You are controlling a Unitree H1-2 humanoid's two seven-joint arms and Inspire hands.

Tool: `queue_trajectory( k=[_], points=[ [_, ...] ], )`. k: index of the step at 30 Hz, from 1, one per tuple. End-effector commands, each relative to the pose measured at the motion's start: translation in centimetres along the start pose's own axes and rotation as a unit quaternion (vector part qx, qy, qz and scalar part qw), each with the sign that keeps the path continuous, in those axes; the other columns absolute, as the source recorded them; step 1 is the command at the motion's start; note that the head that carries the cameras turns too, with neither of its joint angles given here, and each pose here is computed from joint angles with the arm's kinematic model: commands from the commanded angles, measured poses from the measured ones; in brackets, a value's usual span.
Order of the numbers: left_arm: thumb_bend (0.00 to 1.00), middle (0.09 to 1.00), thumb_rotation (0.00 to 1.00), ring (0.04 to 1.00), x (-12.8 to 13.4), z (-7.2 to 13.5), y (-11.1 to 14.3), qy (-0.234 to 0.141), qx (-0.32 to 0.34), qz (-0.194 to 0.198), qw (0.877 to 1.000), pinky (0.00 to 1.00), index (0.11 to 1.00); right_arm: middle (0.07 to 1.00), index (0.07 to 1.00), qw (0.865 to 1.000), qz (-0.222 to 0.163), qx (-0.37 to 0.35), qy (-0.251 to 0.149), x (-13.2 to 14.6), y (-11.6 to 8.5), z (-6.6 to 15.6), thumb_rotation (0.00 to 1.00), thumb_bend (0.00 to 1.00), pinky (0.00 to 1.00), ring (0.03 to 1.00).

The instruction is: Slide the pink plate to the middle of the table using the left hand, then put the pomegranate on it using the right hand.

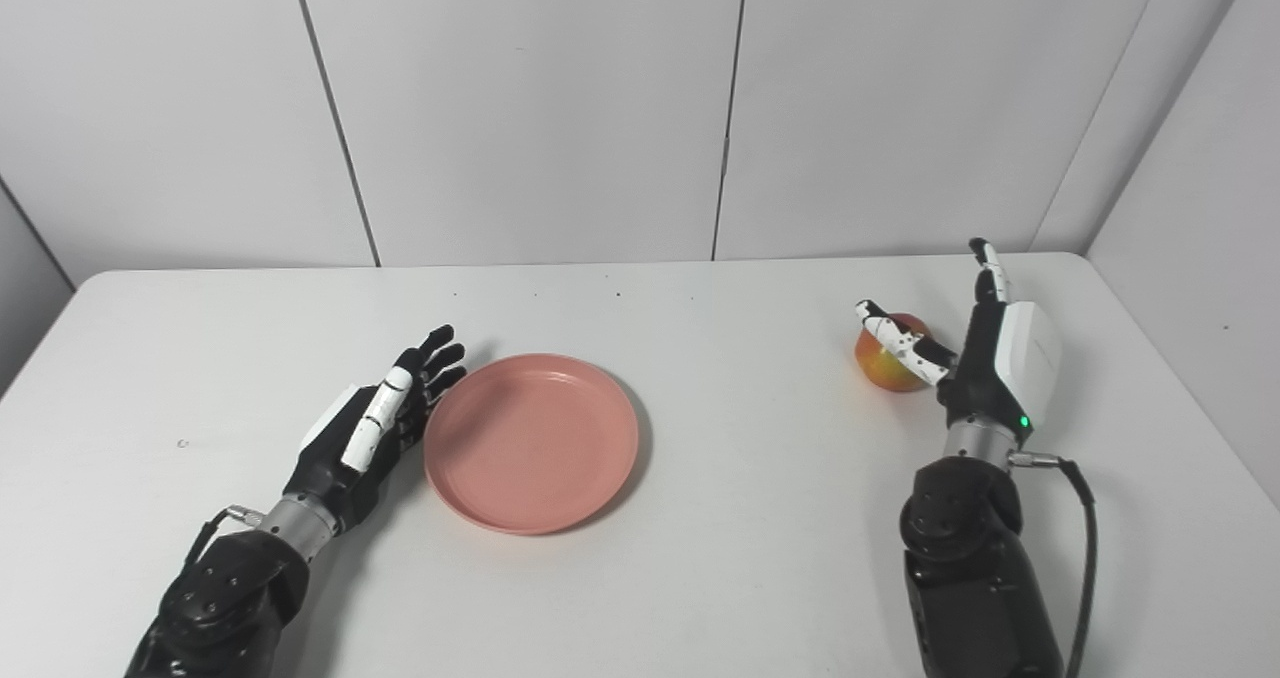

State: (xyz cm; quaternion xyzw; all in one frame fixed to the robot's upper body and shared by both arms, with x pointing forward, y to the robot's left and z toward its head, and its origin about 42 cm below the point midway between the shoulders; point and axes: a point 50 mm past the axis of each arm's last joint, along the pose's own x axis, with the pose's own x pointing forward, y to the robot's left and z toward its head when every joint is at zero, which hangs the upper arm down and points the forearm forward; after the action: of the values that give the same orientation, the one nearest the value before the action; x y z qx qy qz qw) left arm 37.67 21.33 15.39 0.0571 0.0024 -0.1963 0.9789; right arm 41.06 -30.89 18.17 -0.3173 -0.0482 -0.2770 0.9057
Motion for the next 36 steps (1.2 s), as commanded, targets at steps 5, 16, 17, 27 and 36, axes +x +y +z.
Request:
queue_trajectory(
  k=[5,16,17,27,36],
  points=[
    [0.53,0.981,1.00,0.966,0.4,1.0,0.3,-0.014,0.011,-0.002,1.000,0.94,0.987,0.899,0.895,1.000,-0.005,-0.019,-0.004,2.6,-0.9,1.4,0.49,0.75,0.75,0.868],
    [0.53,0.983,1.00,0.964,0.4,1.0,0.3,-0.013,0.016,-0.003,1.000,0.93,0.988,0.904,0.893,0.999,0.019,-0.033,0.014,3.6,0.2,1.0,0.47,0.77,0.76,0.880],
    [0.53,0.984,1.00,0.966,0.4,1.0,0.3,-0.013,0.016,-0.003,1.000,0.93,0.989,0.903,0.893,0.999,0.022,-0.035,0.016,3.8,0.3,0.9,0.47,0.78,0.76,0.878],
    [0.53,0.983,1.00,0.965,0.4,1.0,0.2,-0.013,0.013,-0.004,1.000,0.93,0.988,0.899,0.888,0.998,0.039,-0.042,0.026,4.4,0.8,0.2,0.45,0.78,0.77,0.873],
    [0.53,0.977,1.00,0.959,0.3,1.1,0.3,-0.012,0.013,-0.001,1.000,0.92,0.982,0.898,0.880,0.997,0.055,-0.040,0.040,4.4,1.0,-0.3,0.40,0.82,0.76,0.866]
  ],
)
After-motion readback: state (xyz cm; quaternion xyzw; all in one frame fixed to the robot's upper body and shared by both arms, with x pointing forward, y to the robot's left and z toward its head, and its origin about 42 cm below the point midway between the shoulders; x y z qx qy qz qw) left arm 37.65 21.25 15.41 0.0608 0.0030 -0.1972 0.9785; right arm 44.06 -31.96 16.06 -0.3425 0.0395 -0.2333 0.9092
